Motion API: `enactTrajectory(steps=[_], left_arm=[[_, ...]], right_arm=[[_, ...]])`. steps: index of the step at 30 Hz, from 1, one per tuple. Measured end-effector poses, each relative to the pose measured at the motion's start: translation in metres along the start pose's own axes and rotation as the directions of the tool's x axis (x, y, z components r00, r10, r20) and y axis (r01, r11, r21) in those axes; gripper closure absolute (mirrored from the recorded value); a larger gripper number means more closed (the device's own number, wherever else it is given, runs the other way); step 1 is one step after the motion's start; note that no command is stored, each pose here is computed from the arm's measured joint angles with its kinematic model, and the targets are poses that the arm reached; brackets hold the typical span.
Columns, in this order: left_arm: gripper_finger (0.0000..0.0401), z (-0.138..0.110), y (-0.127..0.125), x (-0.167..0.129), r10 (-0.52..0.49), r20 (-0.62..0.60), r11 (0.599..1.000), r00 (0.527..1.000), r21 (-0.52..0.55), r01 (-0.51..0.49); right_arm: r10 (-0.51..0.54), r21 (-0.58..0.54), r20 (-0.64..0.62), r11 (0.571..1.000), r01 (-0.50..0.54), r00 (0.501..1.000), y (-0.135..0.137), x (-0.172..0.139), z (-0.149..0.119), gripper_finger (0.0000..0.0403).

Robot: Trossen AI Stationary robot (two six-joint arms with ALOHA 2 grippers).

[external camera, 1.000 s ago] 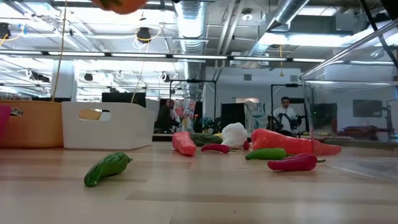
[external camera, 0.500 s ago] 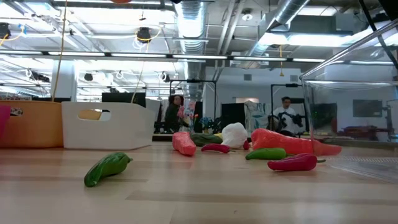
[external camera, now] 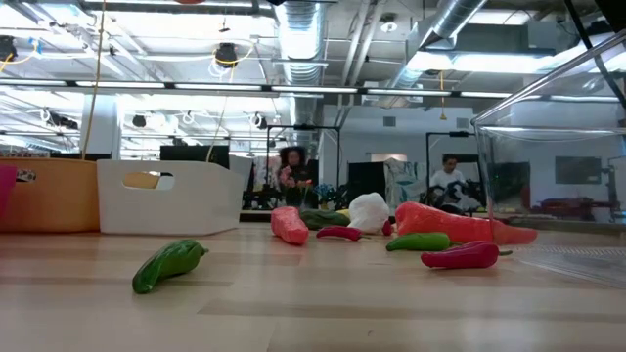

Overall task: Sort produce into baskets
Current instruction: Put the orange tomato into the red bin

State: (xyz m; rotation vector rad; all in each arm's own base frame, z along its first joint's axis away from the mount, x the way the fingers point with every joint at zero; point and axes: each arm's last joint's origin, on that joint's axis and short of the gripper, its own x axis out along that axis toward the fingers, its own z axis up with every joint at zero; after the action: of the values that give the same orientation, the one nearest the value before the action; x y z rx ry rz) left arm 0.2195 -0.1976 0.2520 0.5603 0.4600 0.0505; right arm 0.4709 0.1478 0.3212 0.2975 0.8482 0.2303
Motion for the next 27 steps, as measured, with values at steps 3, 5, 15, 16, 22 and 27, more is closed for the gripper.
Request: enactTrajectory(steps=[3, 5, 15, 16, 22, 27], left_arm=[[0.0142, 0.0, 0.0, 0.0, 0.0, 0.0, 1.0, 1.0, -0.002, 0.0], [0.0137, 0.0001, 0.0, 0.0, 0.0, 0.001, 1.0, 1.0, -0.003, 0.0], [0.0132, 0.0001, 0.0001, 0.0, 0.003, 0.0, 1.0, 1.0, -0.004, -0.003], [0.0132, 0.0001, 0.0001, 0.0, 0.003, 0.0, 1.0, 1.0, -0.004, -0.003], [0.0132, -0.0002, 0.0002, -0.0001, 0.003, -0.001, 1.0, 1.0, -0.006, -0.003], [0.0132, -0.0002, 0.0005, 0.0003, 0.005, -0.002, 1.0, 1.0, -0.014, -0.005]], right_arm=[[-0.001, 0.0, 0.002, 1.0, 0.001, 1.0, 0.0, 0.0, 0.0001, 0.0047], [-0.002, -0.001, 0.002, 1.0, 0.002, 1.0, 0.0, 0.0, 0.0001, 0.0046], [-0.003, -0.003, 0.003, 1.0, 0.003, 1.0, 0.0, 0.0, 0.0002, 0.0045], [-0.003, -0.004, 0.003, 1.0, 0.003, 1.0, 0.0, 0.0, 0.0002, 0.0045], [-0.002, -0.009, 0.003, 1.0, 0.003, 1.0, 0.0, 0.0, 0.0002, 0.0029], [-0.005, -0.007, 0.0, 1.0, 0.005, 1.0, -0.0005, 0.0, 0.0, 0.0006]])
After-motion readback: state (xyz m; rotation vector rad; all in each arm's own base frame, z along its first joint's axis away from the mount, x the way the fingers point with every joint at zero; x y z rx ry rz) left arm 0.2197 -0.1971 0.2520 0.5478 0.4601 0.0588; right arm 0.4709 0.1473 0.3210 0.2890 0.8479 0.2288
